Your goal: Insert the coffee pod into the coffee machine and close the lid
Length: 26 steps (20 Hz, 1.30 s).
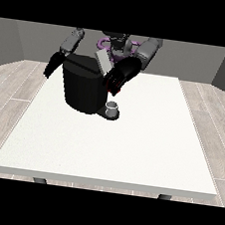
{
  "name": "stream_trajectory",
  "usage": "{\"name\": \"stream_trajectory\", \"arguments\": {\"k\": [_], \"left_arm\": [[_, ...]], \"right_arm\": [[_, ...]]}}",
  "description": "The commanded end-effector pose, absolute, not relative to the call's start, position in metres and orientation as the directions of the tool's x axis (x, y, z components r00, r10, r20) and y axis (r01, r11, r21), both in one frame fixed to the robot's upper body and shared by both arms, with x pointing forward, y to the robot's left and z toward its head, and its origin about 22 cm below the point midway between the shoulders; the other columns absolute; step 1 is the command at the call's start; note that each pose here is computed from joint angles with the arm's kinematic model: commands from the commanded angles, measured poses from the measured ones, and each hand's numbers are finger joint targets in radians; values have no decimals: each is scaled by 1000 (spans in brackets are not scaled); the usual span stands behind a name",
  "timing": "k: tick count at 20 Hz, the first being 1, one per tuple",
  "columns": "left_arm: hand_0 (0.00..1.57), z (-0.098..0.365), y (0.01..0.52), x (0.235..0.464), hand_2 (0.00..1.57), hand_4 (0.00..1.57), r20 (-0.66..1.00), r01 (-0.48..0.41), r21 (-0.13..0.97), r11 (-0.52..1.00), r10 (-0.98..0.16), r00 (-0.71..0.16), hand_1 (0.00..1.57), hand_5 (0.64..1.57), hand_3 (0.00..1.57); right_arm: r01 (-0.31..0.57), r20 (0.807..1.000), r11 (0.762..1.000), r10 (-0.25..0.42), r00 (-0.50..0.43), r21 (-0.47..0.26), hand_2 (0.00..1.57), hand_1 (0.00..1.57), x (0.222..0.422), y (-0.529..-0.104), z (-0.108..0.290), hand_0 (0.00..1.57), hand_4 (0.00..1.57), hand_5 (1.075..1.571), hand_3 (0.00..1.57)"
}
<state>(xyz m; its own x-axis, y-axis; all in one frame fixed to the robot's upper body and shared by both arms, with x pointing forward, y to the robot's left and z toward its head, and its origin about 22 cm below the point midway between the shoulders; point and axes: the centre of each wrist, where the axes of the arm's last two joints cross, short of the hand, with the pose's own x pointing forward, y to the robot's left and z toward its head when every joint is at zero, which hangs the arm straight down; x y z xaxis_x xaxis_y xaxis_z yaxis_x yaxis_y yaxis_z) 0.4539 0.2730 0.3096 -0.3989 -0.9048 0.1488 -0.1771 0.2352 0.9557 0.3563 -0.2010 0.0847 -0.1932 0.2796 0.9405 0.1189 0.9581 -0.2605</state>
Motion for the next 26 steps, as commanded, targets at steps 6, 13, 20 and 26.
{"name": "stream_trajectory", "arguments": {"k": [6, 13, 20, 26], "left_arm": [[0, 276, 243, 462, 299, 0, 181, -98, 968, 231, -914, -364, 0, 1571, 199], [0, 187, 223, 457, 0, 0, 300, 115, 954, 278, -872, -387, 0, 1571, 0], [0, 92, 229, 438, 0, 369, 788, 251, 610, 751, -540, -298, 0, 1571, 0], [0, -19, 228, 388, 0, 274, 977, 276, 209, 938, -212, -20, 0, 1571, 0]], "right_arm": [[129, 958, 958, 270, -100, -256, 0, 0, 360, -221, 69, 0, 144, 1571, 0], [186, 969, 953, 225, 100, -240, 0, 0, 323, -251, -10, 0, 0, 1571, 0], [195, 959, 950, 204, 198, -242, 0, 0, 278, -268, -52, 0, 0, 1571, 0], [212, 951, 951, 165, 260, -223, 0, 0, 258, -267, -65, 0, 0, 1571, 0]]}}
